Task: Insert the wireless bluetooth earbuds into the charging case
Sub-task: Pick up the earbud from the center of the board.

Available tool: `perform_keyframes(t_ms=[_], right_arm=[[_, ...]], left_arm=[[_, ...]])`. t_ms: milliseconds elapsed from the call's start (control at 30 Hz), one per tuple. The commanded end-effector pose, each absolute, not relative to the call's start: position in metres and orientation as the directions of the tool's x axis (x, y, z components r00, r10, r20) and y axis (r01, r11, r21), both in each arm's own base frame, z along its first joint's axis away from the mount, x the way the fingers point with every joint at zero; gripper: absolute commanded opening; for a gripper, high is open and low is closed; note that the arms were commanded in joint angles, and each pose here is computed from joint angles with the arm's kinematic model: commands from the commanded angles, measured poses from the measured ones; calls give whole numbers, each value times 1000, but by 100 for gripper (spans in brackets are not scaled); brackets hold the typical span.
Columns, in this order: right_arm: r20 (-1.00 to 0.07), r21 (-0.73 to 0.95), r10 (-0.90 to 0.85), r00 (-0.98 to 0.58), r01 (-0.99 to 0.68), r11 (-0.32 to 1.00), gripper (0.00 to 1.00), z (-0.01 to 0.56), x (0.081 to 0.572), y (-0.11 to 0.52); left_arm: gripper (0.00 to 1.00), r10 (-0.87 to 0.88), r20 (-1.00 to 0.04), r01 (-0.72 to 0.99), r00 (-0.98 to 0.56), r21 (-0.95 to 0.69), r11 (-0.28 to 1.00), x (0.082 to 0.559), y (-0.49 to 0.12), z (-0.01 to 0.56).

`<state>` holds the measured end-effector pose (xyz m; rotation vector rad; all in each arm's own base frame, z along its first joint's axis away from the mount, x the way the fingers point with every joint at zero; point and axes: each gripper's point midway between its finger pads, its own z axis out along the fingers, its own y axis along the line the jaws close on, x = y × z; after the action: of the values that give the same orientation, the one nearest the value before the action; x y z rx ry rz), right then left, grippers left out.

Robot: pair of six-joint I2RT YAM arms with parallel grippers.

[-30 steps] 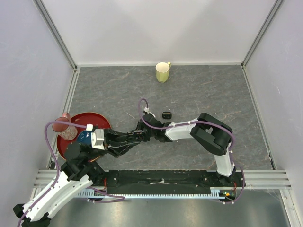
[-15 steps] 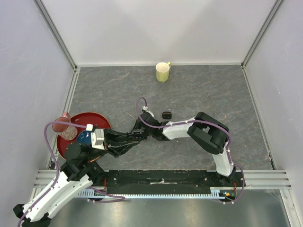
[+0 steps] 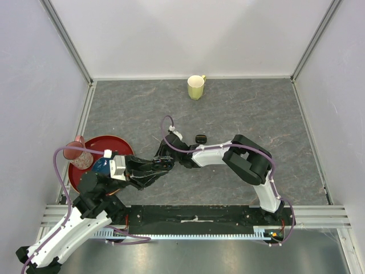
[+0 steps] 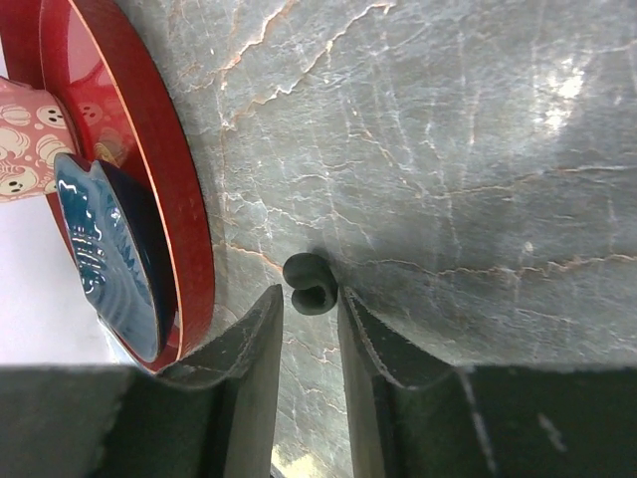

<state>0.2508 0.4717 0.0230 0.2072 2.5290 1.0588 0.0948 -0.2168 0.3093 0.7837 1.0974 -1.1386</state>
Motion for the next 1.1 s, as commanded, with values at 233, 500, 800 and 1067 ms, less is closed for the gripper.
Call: perform_keyframes(t_ms=[233, 500, 800, 1067], right_arm=[[-331, 537, 200, -922, -9, 844, 39, -32, 244, 442], [-346, 500, 190, -919, -9, 866, 34, -35, 250, 441], [-396, 439, 119, -911, -74, 895, 34, -36, 245, 442], [-397, 443, 90, -914, -105, 890, 30, -36, 237, 451]], left_arm=[[2, -318, -944, 955, 92, -7, 295, 97, -214, 321], [2, -316, -944, 953, 96, -5, 302, 98, -213, 320], [2, -316, -944, 952, 95, -6, 305, 99, -213, 319], [2, -313, -945, 951, 92, -10, 308, 100, -213, 317]])
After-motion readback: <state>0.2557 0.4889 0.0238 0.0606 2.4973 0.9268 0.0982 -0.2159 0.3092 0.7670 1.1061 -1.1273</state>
